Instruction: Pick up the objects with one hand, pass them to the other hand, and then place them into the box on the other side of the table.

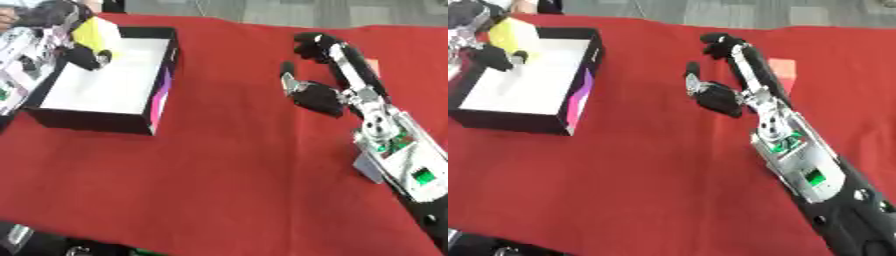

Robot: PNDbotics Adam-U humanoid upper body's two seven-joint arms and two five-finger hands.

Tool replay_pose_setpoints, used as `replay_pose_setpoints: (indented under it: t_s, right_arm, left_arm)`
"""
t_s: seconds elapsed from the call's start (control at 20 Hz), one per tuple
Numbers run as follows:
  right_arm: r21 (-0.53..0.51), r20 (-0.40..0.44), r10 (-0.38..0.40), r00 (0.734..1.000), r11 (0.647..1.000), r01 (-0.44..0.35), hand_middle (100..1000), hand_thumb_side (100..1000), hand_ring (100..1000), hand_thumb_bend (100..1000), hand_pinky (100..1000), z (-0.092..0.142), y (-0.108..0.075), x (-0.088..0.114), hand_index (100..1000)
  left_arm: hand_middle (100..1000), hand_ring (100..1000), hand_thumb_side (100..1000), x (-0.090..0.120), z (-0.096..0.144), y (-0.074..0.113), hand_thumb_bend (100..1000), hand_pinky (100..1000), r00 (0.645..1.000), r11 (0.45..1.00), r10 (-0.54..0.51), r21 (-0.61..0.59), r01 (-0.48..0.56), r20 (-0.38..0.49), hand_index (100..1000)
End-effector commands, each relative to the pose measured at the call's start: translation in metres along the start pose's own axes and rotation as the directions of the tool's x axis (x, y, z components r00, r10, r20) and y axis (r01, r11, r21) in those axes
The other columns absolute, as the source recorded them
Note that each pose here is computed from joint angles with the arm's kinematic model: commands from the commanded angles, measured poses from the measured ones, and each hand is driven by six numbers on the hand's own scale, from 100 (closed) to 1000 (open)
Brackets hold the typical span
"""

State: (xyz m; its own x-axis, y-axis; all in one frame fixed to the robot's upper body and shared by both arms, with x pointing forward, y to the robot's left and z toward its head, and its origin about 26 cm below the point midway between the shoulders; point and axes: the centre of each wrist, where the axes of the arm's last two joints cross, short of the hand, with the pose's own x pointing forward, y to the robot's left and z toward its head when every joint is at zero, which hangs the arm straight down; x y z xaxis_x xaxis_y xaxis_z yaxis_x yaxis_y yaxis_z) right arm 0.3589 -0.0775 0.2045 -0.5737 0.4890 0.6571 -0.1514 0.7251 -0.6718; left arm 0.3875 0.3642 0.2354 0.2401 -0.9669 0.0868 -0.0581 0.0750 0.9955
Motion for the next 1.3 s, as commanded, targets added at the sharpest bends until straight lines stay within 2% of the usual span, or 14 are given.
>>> replay_pose_setpoints:
  t_s: [0.05,0.15,0.2,0.3,0.5,0.7,0.85,1.0,1.05,1.15,1.2,1.25,1.3]
  right_arm:
    - [-0.025,0.033,0.005,0.999,1.0,-0.004,719,292,802,100,873,-0.002,-0.011,0.009,847]
    - [-0.026,0.034,0.005,0.999,1.0,-0.004,719,292,801,100,873,-0.002,-0.011,0.01,847]
    - [-0.026,0.035,0.004,0.999,1.0,-0.003,719,292,801,100,873,-0.002,-0.011,0.01,847]
    - [-0.027,0.034,0.004,0.999,1.0,-0.003,719,293,800,100,873,-0.002,-0.012,0.01,848]
    - [-0.029,0.034,0.002,0.999,1.0,-0.001,719,294,798,100,874,-0.001,-0.012,0.011,847]
    - [-0.032,0.032,0.002,0.999,0.999,-0.001,718,294,797,100,873,-0.001,-0.012,0.01,848]
    - [-0.033,0.031,0.001,1.0,0.999,0.0,719,295,797,100,873,-0.001,-0.012,0.01,848]
    - [-0.034,0.031,0.0,1.0,0.999,0.002,719,296,797,100,873,-0.001,-0.012,0.01,847]
    - [-0.035,0.03,-0.001,1.0,0.999,0.002,718,297,797,100,873,-0.001,-0.013,0.01,847]
    - [-0.042,0.029,-0.001,1.0,0.999,0.003,719,296,797,100,873,-0.001,-0.014,0.009,847]
    - [-0.049,0.03,-0.001,1.0,0.999,0.003,719,294,797,100,873,0.0,-0.016,0.009,847]
    - [-0.058,0.032,0.0,1.0,0.998,0.002,719,290,797,100,872,0.0,-0.019,0.01,847]
    - [-0.069,0.033,0.002,0.999,0.998,0.0,719,287,797,100,873,0.0,-0.023,0.01,847]
  left_arm:
    - [692,793,304,-0.008,-0.006,0.009,289,775,0.999,1.0,-0.028,-0.012,0.028,-0.033,777]
    - [744,832,409,-0.011,-0.01,0.006,375,793,0.998,0.998,-0.047,-0.04,0.045,-0.051,835]
    - [758,845,497,-0.012,-0.012,0.005,452,803,0.997,0.997,-0.056,-0.05,0.053,-0.057,856]
    - [776,864,611,-0.014,-0.015,0.002,579,817,0.994,0.995,-0.078,-0.074,0.073,-0.07,874]
    - [789,879,673,-0.017,-0.019,0.001,681,833,0.99,0.991,-0.108,-0.095,0.1,-0.092,888]
    - [787,878,685,-0.017,-0.018,0.003,711,834,0.989,0.991,-0.108,-0.088,0.1,-0.102,885]
    - [783,875,647,-0.016,-0.017,0.005,708,832,0.99,0.992,-0.104,-0.081,0.096,-0.099,880]
    - [772,869,597,-0.014,-0.016,0.007,650,827,0.991,0.994,-0.09,-0.067,0.084,-0.095,868]
    - [766,864,569,-0.014,-0.015,0.009,587,825,0.992,0.995,-0.082,-0.059,0.077,-0.094,861]
    - [749,846,491,-0.011,-0.012,0.015,430,815,0.995,0.999,-0.046,-0.023,0.044,-0.09,841]
    - [734,829,457,-0.008,-0.009,0.019,299,807,0.996,1.0,-0.018,0.009,0.019,-0.082,825]
    - [706,806,488,-0.005,-0.005,0.025,151,800,0.997,0.999,0.023,0.05,-0.019,-0.068,801]
    - [695,796,530,-0.002,-0.001,0.031,106,798,0.996,0.993,0.072,0.093,-0.067,-0.048,787]
